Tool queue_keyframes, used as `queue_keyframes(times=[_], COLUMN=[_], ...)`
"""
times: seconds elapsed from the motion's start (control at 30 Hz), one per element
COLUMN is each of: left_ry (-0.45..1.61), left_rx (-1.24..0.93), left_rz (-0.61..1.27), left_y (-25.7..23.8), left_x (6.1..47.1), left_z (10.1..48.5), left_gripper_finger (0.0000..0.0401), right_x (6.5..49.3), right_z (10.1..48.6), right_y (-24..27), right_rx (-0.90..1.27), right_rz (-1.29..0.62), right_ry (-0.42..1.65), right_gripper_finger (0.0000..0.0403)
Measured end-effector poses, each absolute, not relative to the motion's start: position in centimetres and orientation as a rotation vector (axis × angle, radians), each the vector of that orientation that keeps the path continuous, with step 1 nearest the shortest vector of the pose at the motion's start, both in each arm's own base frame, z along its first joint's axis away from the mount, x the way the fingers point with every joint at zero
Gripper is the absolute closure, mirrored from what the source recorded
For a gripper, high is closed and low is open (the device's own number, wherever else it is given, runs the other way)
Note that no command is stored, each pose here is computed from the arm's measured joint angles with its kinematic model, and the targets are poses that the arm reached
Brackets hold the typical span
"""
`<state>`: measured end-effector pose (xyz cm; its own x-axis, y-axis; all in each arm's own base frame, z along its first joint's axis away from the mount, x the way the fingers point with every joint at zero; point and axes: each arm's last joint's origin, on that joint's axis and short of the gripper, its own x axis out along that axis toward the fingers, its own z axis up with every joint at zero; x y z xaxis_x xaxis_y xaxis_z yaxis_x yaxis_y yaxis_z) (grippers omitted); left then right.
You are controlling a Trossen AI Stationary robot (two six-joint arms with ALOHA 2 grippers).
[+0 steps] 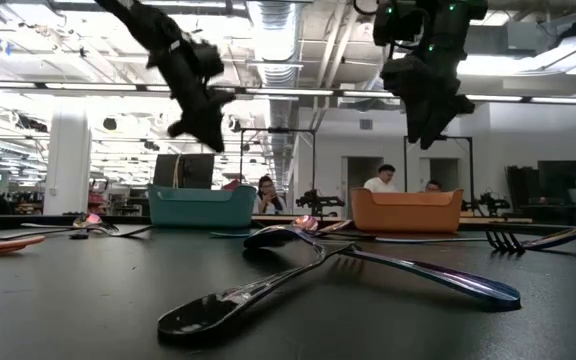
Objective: Sort silverware by color (type)
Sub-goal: Put the purple spoon from the black bin into the orange bin
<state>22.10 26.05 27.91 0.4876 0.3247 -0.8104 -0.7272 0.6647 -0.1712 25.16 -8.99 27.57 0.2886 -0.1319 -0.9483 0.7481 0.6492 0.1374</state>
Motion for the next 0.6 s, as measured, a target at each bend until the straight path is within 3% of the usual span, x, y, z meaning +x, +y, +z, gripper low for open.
queue_keyframes(times=[0.3,0.6], left_ry=[0.830,0.949], left_rx=[-0.384,-0.362], left_rz=[0.470,0.355], left_y=[19.7,15.0], left_x=[25.5,27.6], left_z=[30.6,26.8], left_gripper_finger=[0.0362,0.0362], right_x=[26.4,26.2], right_z=[27.6,26.2], right_y=[-4.7,-0.7], right_rx=[0.602,0.631], right_rz=[-0.535,-0.582], right_ry=[1.156,1.340], right_gripper_finger=[0.0228,0.0228])
